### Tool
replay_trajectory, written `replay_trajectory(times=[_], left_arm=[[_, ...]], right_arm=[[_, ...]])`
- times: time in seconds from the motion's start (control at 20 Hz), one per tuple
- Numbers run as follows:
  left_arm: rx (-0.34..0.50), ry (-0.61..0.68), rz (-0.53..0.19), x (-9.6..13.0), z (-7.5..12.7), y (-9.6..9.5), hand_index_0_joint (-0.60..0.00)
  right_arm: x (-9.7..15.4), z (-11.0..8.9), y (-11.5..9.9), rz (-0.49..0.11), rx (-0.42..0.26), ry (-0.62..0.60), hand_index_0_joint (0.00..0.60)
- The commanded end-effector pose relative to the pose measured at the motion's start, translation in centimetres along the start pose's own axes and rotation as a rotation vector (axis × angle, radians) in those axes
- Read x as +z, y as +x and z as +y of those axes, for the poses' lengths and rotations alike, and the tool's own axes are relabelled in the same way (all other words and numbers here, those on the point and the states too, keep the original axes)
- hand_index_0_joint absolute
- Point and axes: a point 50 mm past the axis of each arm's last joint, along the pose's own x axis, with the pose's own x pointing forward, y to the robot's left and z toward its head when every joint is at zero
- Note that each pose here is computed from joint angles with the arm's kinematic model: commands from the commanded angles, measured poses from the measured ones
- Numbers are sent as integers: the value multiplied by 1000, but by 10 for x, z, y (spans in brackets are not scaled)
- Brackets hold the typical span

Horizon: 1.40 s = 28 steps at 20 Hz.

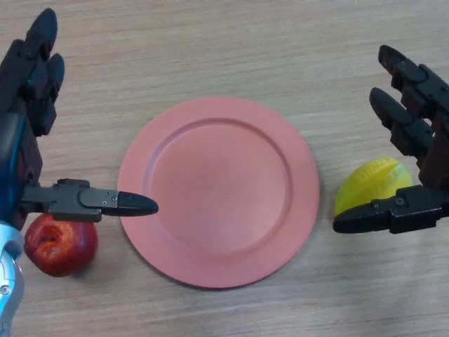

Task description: Pick up the yellow starfruit and place it on the plate

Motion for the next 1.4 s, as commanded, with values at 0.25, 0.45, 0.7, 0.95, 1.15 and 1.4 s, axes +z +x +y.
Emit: replay_trajectory(times=[0.25, 0.45, 0.7, 0.95, 1.15, 1.4], left_arm=[[44, 31, -196, 28, 17, 1, 0], [59, 18, -208, 26, 22, -3, 0], [29, -38, -188, 25, 22, -6, 0], [1, -18, -164, 22, 15, -6, 0], [-37, 25, -188, 24, 8, -6, 0], [-69, 12, -207, 29, 2, -11, 0]], right_arm=[[30, -3, -3, -196, -10, -82, 0], [32, -7, -1, -189, -13, -118, 0], [22, -19, -5, -183, 15, -227, 0], [16, -38, 0, -257, 25, -477, 0], [4, -38, 10, -309, 116, -797, 0], [-13, -50, 25, -269, 90, -1068, 0]])
